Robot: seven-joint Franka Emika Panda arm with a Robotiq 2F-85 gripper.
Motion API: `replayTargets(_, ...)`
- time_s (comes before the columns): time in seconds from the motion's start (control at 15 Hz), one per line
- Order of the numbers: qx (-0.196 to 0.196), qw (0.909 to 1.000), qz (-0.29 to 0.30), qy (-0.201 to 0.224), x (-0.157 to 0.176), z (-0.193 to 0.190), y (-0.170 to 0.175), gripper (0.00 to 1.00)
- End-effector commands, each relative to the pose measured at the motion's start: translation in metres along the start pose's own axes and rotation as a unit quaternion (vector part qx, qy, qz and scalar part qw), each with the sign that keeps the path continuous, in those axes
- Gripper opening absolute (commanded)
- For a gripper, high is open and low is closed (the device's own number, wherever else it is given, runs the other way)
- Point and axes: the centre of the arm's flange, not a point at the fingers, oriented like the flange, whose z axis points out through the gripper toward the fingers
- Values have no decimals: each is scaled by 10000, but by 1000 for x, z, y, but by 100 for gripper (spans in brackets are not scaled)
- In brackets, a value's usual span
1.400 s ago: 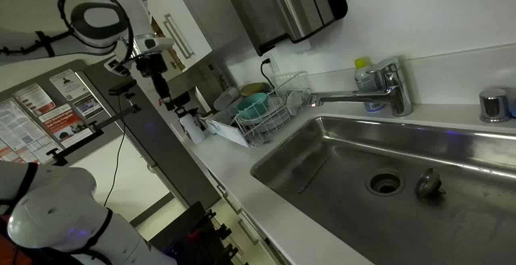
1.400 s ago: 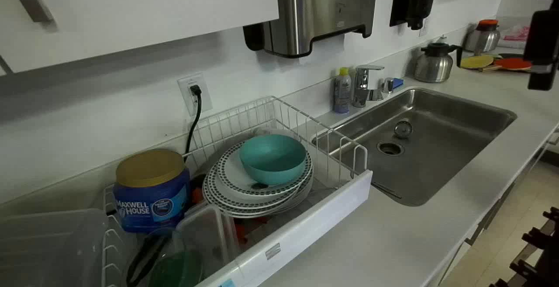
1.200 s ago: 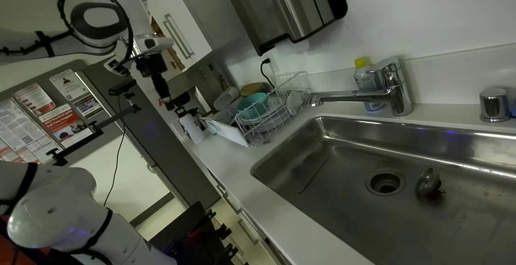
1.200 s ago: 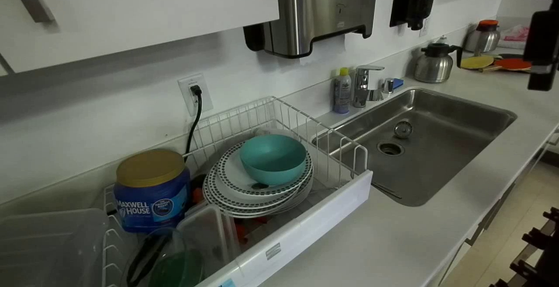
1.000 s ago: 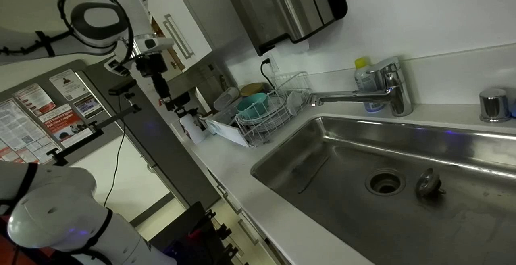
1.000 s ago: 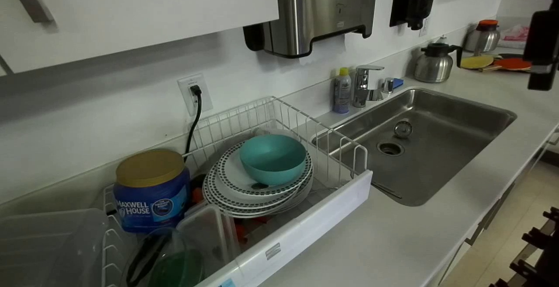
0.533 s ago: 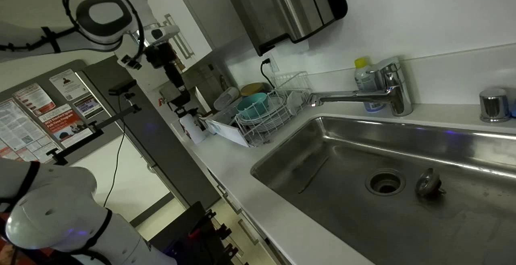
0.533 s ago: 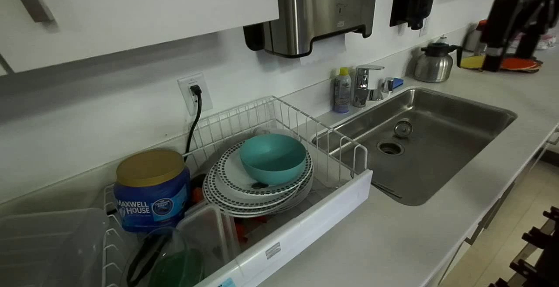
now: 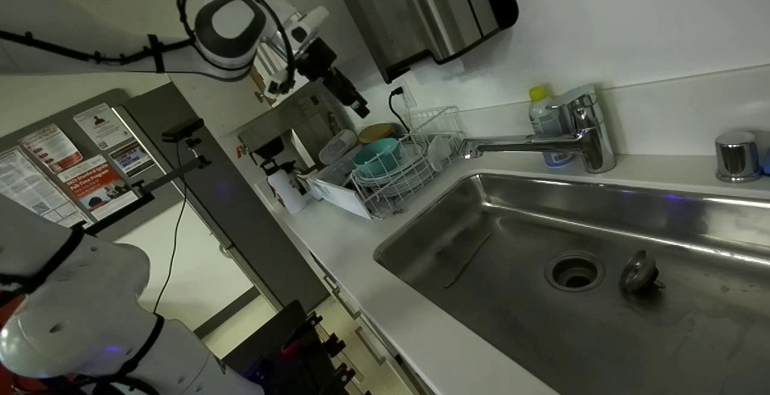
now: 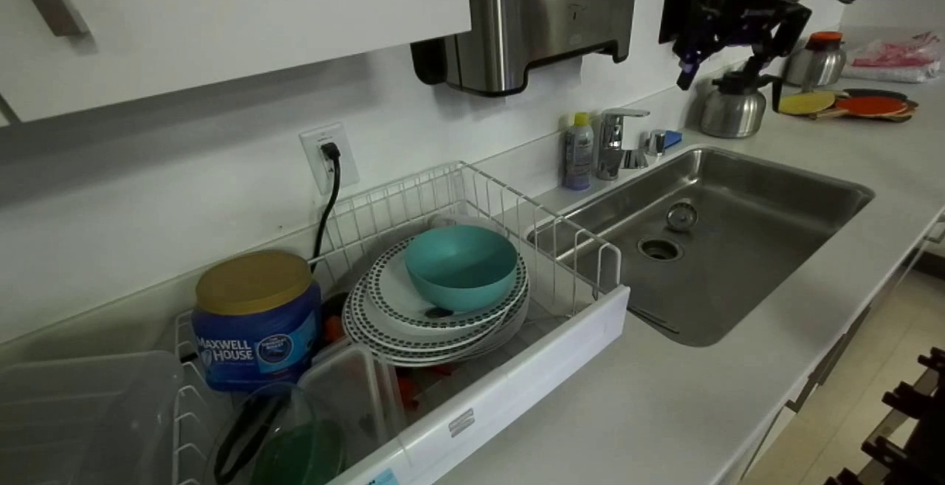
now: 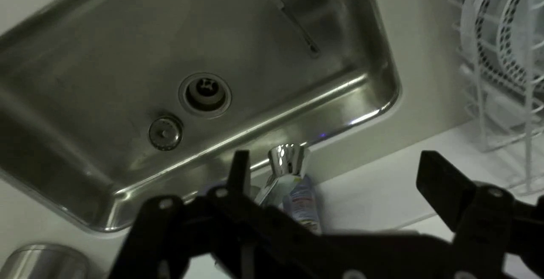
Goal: Rotate the spout from left to right
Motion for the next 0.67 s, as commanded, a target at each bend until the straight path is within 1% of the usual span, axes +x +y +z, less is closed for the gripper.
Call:
replayTargets(0.0,-226,9964,757,292,45,43,-1,100)
replayTargets(0.07,-273,9955,869,249,49,56,0,100)
replayTargets(0.13,-187,9979,594,191,28,40,10,100)
replayTargets(0.27,-245,9977,622,103,32,55,12,100)
replayTargets(0.53,-200,9979,587,169,31,46,8,100)
replayTargets(0.6,-215,9973,676,183,36,48,7,100)
